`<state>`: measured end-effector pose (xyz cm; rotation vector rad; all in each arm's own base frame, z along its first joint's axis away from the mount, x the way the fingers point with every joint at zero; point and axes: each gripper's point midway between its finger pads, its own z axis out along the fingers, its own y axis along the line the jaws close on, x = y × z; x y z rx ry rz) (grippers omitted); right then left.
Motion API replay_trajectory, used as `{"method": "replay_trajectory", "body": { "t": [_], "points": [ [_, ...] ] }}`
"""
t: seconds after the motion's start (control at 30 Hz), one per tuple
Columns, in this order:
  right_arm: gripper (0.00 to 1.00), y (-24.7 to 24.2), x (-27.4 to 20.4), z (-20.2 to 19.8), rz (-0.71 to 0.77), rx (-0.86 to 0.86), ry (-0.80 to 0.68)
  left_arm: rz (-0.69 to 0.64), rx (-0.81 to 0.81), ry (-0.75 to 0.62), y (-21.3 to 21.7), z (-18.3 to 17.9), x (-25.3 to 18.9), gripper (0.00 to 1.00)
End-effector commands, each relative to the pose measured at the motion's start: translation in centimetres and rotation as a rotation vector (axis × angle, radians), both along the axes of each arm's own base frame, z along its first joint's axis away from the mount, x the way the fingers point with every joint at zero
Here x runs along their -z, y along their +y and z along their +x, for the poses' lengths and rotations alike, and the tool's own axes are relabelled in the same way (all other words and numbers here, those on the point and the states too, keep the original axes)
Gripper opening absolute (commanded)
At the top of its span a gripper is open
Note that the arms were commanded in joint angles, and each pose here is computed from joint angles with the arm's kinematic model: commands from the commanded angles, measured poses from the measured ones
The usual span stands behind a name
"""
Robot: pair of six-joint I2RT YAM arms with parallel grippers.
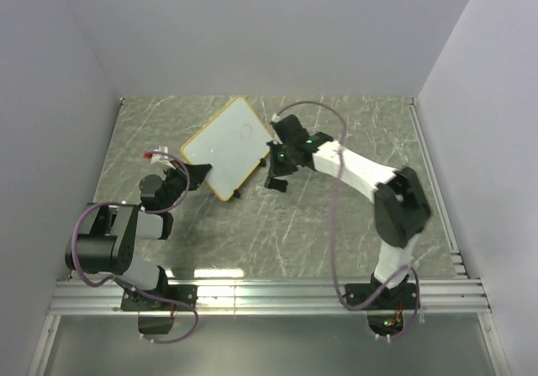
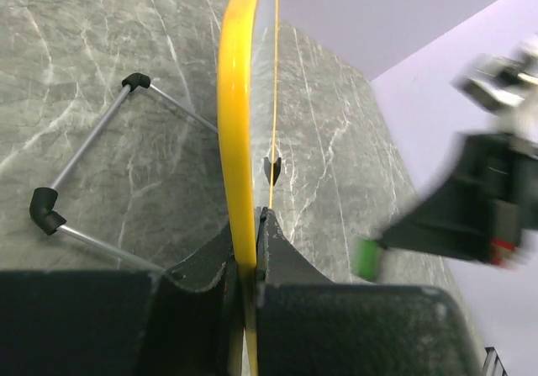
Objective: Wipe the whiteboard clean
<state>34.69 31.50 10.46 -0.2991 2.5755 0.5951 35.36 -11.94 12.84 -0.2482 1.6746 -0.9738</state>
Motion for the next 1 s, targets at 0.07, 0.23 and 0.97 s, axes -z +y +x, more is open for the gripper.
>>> {"method": "replay_trajectory", "body": {
  "t": [0.07,0.23,0.97],
  "points": [
    [0.26,-3.5,-8.8,-1.9,0.044,0.106,-0.127,0.070,0.037,0.047,-0.3,-0.2,2.3,0.01],
    [0.96,-4.0,-11.9,-1.3,0.050,0.134,-0.188,0.070,0.034,0.049,-0.3,-0.2,2.4,0.01],
    [0.93,-3.5,0.6,4.1,-0.102,0.353,-0.036,0.076,0.055,0.050,-0.9,-0.5,2.2,0.01]
  ]
}}
